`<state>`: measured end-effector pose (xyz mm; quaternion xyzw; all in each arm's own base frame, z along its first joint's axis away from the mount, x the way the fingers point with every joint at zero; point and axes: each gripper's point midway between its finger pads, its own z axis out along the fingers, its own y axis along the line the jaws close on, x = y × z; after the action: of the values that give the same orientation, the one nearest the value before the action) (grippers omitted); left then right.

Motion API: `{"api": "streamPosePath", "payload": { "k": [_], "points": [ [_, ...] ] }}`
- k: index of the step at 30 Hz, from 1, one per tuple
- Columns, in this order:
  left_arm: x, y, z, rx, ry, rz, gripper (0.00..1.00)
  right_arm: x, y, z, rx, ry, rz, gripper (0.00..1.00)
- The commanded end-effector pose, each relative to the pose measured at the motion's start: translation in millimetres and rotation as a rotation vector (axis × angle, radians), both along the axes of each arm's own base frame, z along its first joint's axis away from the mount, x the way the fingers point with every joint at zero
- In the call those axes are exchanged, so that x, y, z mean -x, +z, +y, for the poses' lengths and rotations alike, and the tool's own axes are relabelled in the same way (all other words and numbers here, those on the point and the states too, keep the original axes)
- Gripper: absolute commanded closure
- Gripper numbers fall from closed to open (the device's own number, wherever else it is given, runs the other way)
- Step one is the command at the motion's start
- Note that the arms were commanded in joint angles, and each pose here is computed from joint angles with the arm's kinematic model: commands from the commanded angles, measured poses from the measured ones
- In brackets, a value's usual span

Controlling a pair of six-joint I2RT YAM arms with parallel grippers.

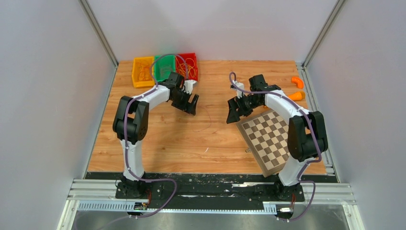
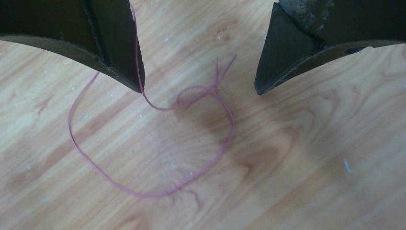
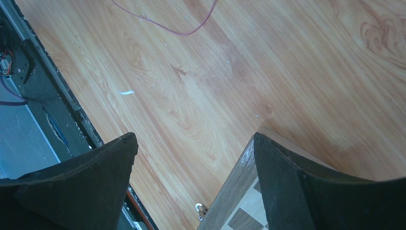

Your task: Untangle the cables

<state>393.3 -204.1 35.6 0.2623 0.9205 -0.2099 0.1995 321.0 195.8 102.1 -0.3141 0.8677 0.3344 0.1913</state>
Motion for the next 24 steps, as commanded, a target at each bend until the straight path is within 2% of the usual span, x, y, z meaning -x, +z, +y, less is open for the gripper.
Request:
{"api": "streamPosePath", "payload": {
  "k": [1, 4, 7, 9, 16, 19, 21, 22, 24],
  "points": [
    [-27.0, 2.6, -5.3, -0.042, 0.017, -0.070, 0.13, -2.2, 15.2, 1.9, -0.024, 0.017, -0.060, 0.11],
    [-29.3, -4.4, -2.2, -0.074, 0.014, -0.052, 0.24, -2.3, 14.8, 1.2, -0.021, 0.016, -0.061, 0.11],
    [-27.3, -1.8, -1.6, -0.086, -0.010, -0.033, 0.41, -3.2, 13.7, -0.7, -0.010, 0.015, -0.068, 0.11],
    [-19.5, 1.2, -1.4, -0.081, -0.026, -0.009, 0.43, -3.6, 13.2, -2.0, -0.008, 0.012, -0.068, 0.11],
    [7.5, 12.8, 0.1, -0.059, -0.051, 0.050, 0.36, -4.9, 11.5, -1.9, -0.011, 0.009, -0.061, 0.11],
    [7.9, 9.0, 0.9, -0.062, -0.046, 0.055, 0.44, -6.6, 10.6, 0.0, -0.019, 0.009, -0.054, 0.11],
    [2.7, 8.8, -0.8, -0.054, -0.036, 0.041, 0.61, -9.3, 10.8, 0.7, -0.020, 0.007, -0.054, 0.11],
    [0.2, 11.0, -2.7, -0.049, -0.035, 0.034, 0.75, -10.5, 11.1, 1.0, -0.021, 0.006, -0.055, 0.11],
    [-3.8, 16.4, -5.7, -0.036, -0.031, 0.024, 0.90, -13.1, 12.3, 1.8, -0.022, 0.006, -0.059, 0.11]
  ]
}}
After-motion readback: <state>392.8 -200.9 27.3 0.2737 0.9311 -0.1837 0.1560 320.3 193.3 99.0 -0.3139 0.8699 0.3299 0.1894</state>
